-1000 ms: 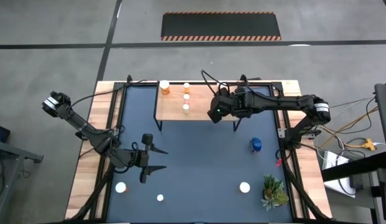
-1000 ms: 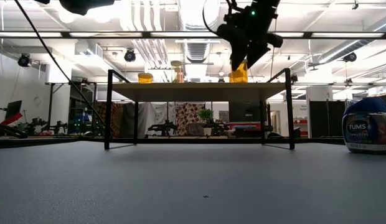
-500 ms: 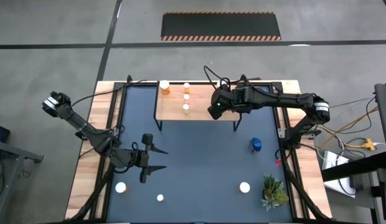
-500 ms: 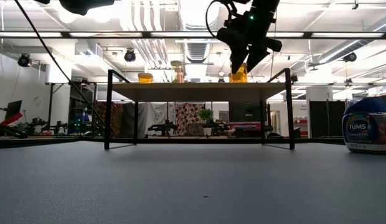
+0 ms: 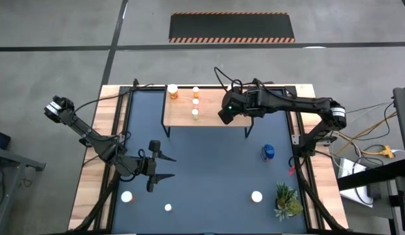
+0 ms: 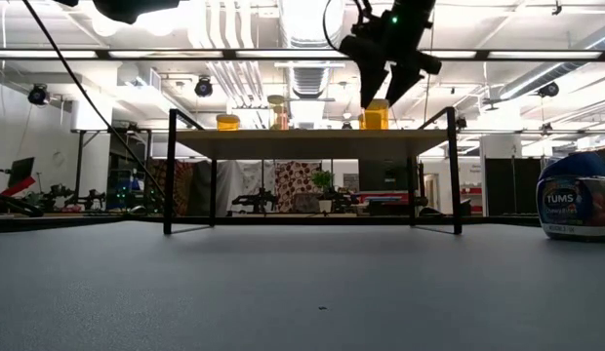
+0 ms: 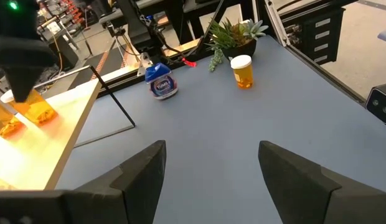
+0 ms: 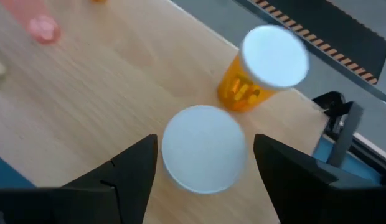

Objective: Pick and place medicine bottles onto shelf by color
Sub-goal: Align the large orange pill bottle with the other large orange pill bottle on the shelf

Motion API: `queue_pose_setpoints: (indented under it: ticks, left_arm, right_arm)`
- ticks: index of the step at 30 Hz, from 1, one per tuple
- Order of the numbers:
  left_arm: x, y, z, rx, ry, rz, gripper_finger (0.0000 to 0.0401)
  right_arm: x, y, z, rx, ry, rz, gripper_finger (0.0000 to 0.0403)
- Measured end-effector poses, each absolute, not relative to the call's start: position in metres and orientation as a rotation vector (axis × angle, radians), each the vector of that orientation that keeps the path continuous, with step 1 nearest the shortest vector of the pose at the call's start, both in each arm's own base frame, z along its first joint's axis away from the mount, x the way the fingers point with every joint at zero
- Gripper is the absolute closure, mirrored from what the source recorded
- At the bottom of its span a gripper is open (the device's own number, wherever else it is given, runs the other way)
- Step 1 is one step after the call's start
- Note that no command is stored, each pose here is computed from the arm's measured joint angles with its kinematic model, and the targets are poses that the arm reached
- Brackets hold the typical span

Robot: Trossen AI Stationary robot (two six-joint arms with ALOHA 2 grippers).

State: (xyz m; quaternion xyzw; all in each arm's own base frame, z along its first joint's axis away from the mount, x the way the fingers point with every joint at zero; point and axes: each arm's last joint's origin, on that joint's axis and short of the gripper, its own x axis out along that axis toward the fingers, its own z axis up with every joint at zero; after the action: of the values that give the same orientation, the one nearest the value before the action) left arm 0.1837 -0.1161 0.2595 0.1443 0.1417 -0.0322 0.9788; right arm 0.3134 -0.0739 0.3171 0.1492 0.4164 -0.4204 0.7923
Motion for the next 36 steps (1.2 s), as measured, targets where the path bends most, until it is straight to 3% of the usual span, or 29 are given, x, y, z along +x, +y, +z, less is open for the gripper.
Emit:
queue_pose_setpoints:
  ticks: [6,10,23,36]
  left_arm:
    - [0.184,-0.116,0.259,0.291,0.286,-0.065,0.0162]
    - [0.184,-0.116,0.259,0.291,0.286,-0.065,0.0162]
    - [0.184,-0.116,0.259,0.291,0.286,-0.065,0.0162]
    - [0.184,-0.116,0.259,0.292,0.286,-0.066,0.0162]
  right_arm:
    - [0.310,-0.073,0.336,0.310,0.875,-0.870,0.0147]
    - [0.311,-0.072,0.340,0.306,0.884,-0.811,0.0170]
    - [0.311,-0.073,0.336,0.267,0.895,-0.839,0.0382]
    - [0.309,-0.073,0.322,0.250,0.925,-0.876,0.0390]
